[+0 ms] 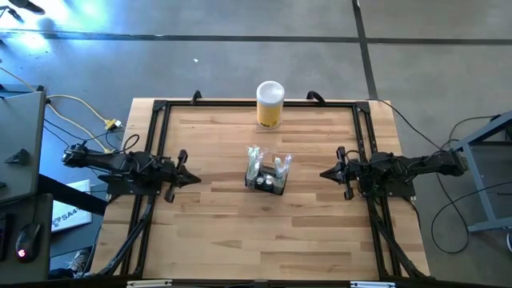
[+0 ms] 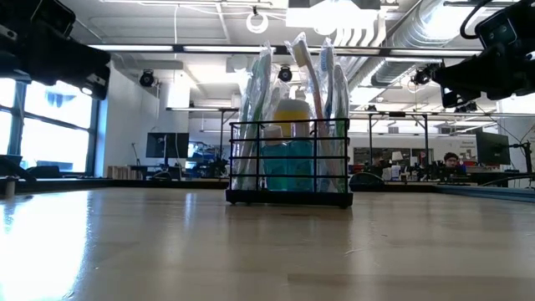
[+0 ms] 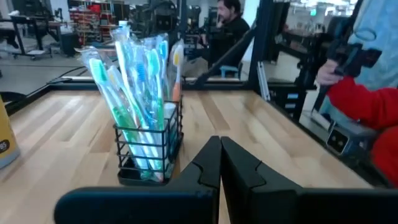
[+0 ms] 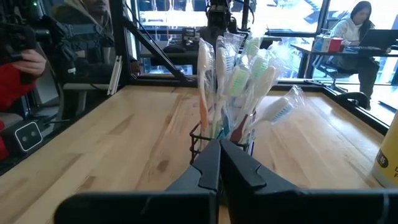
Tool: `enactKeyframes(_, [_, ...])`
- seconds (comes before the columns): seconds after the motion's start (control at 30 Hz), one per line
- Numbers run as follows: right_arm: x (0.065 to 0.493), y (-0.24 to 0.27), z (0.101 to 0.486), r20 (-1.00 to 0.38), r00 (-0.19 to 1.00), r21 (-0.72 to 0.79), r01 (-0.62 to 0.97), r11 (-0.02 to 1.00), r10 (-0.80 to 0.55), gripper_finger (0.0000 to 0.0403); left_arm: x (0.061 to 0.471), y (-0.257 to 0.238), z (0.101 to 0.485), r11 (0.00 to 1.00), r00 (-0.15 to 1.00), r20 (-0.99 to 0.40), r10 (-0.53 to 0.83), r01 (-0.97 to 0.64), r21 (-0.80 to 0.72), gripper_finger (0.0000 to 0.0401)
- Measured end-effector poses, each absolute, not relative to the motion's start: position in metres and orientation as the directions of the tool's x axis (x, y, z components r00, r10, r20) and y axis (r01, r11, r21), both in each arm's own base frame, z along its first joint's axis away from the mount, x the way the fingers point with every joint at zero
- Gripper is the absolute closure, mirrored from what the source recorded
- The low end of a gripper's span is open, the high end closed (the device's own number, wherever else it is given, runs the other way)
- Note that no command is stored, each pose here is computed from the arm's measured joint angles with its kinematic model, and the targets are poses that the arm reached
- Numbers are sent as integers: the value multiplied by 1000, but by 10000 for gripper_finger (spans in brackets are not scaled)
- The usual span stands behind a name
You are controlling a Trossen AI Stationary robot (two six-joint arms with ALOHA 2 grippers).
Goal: Pick & Place toothbrushing station
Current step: Return to Home Position
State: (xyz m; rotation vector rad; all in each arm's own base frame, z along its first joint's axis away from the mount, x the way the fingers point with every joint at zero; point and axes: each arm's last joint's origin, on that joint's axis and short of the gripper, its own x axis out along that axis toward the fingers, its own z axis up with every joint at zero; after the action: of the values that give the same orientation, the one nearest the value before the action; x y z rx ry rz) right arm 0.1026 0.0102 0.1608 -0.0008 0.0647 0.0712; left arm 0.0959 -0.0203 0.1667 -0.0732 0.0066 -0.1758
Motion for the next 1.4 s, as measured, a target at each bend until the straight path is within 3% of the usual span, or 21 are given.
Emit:
enactKeyframes(0.6, [103,10,161,-60,996,-52,-69,996,65,401,96,-20,168,985,987,11,-163,163,-57,401])
enactKeyframes(0.77, [103,10,161,-60,996,-52,-68,996,65,401,96,-18,169,995,996,27,-81,82,-52,401])
enactKeyframes(1.4, [103,10,161,-59,996,-52,-68,996,65,401,99,-17,167,999,1000,-6,-23,23,-26,401])
